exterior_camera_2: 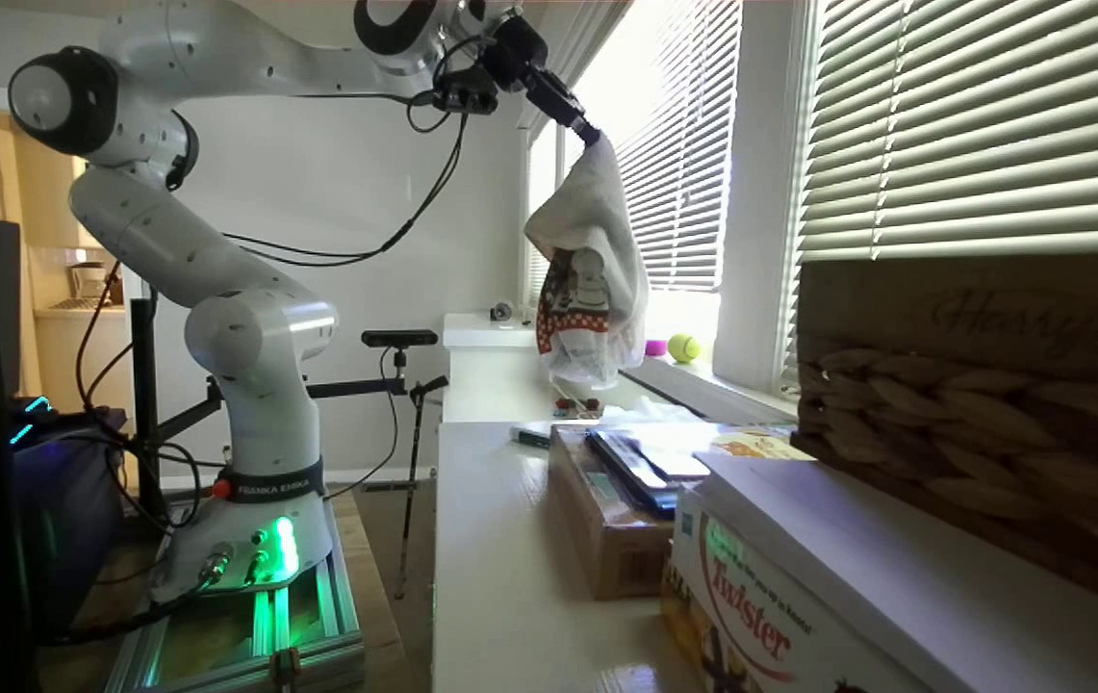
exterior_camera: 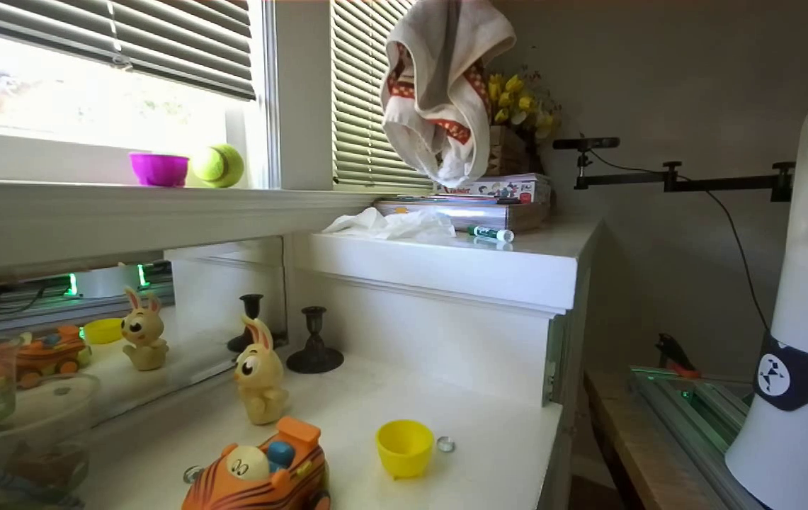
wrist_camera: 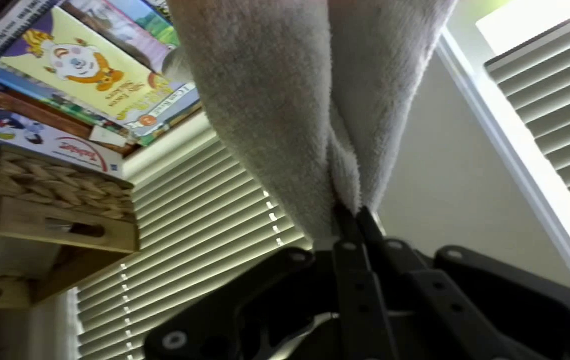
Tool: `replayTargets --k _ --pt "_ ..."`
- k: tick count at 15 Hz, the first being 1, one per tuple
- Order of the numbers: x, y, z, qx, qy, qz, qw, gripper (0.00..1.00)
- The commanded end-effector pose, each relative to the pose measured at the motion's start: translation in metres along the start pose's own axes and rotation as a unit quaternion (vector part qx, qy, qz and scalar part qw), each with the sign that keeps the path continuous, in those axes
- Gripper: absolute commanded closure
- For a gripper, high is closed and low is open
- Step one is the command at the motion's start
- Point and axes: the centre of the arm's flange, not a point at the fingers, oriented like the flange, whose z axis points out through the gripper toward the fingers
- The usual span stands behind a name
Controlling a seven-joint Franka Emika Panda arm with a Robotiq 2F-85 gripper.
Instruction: Use the white and red towel to wipe the mirror then place it back on the box.
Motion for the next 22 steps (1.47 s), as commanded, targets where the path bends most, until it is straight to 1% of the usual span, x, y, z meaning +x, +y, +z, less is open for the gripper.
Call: replayTargets --k 1,4,8,10,13,14,17,22 --pt "0.009 0.043 -0.005 -0.055 0.034 0.050 0.9966 0.99" --pt "0.027 0.076 -0.001 -0.089 0.045 0.072 0.9924 0.99" --pt "0.041 0.123 0.010 -0.113 0.055 0.115 0.9854 0.99" --pt "0.049 0.147 0.019 -0.119 0.067 0.124 0.9829 0.99" --pt "0.062 0.172 0.042 -0.117 0.089 0.124 0.9814 0.99" --pt "0.066 0.178 0.051 -0.117 0.095 0.123 0.9809 0.99" --pt "0.071 0.187 0.085 -0.104 0.107 0.105 0.9833 0.99" --pt "0.069 0.184 0.142 -0.085 0.097 0.061 0.9898 0.99"
